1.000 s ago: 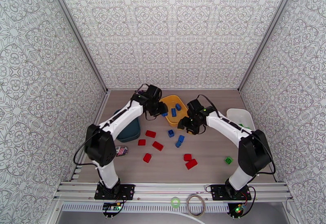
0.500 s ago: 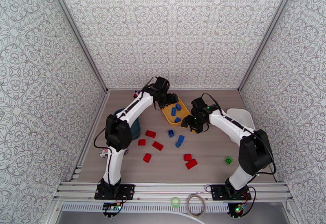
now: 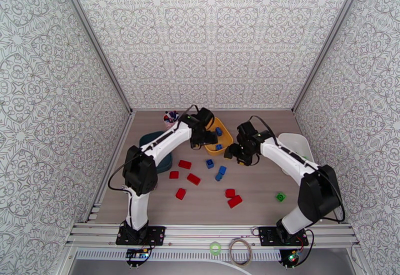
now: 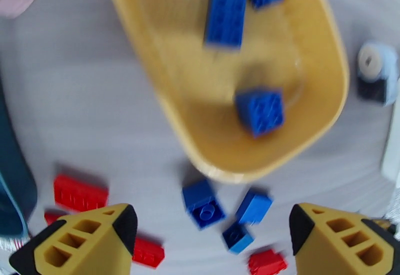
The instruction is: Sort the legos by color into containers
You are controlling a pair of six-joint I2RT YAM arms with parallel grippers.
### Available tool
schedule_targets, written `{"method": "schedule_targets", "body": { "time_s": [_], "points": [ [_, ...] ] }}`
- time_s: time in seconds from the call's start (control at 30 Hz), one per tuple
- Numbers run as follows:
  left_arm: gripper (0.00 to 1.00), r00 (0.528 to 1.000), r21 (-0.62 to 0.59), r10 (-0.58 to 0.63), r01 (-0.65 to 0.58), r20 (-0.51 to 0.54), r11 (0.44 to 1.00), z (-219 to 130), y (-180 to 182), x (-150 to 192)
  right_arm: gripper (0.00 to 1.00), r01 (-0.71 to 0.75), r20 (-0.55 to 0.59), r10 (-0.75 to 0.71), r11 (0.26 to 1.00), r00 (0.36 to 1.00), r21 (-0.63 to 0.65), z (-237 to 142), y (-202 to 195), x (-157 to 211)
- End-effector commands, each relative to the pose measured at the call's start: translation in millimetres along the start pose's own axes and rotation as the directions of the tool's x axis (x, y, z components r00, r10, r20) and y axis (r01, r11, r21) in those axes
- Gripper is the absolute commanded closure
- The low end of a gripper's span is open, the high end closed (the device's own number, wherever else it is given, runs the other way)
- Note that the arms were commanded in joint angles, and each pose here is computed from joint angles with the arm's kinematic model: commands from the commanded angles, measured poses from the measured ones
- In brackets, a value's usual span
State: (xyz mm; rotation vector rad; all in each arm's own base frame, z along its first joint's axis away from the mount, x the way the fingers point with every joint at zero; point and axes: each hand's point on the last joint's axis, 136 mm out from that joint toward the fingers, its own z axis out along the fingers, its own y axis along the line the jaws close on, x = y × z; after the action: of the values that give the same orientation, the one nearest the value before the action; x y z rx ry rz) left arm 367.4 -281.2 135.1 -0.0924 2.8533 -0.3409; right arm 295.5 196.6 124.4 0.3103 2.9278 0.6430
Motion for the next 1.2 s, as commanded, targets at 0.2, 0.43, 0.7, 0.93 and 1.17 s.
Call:
{"method": "schedule_targets", "body": {
  "time_s": [0.2,0.43,0.7,0.93,1.17],
  "points": [
    [0.14,0.998,-0.041,-0.036,0.034,-0.048,0.999,25,-2,53,0.24,-0.027,0.024,0.026,1.000,0.999,0.013,-15,-26,28],
    [0.18,0.997,-0.083,-0.037,0.031,-0.075,0.996,54,-3,57,0.24,-0.040,0.035,0.039,0.999,0.999,0.018,-27,-38,44],
    [0.22,0.996,-0.121,-0.046,0.036,-0.080,0.992,75,4,53,0.24,-0.051,0.057,0.050,0.999,0.997,0.005,-37,-39,49],
    [0.28,0.995,-0.126,-0.063,0.054,-0.071,0.991,81,9,46,0.25,-0.051,0.044,0.051,0.999,0.998,0.005,-36,-39,51],
    [0.38,0.994,-0.121,-0.073,0.064,-0.077,0.991,86,9,44,0.26,-0.046,0.037,0.046,0.999,0.998,0.002,-35,-36,48]
  ]
}}
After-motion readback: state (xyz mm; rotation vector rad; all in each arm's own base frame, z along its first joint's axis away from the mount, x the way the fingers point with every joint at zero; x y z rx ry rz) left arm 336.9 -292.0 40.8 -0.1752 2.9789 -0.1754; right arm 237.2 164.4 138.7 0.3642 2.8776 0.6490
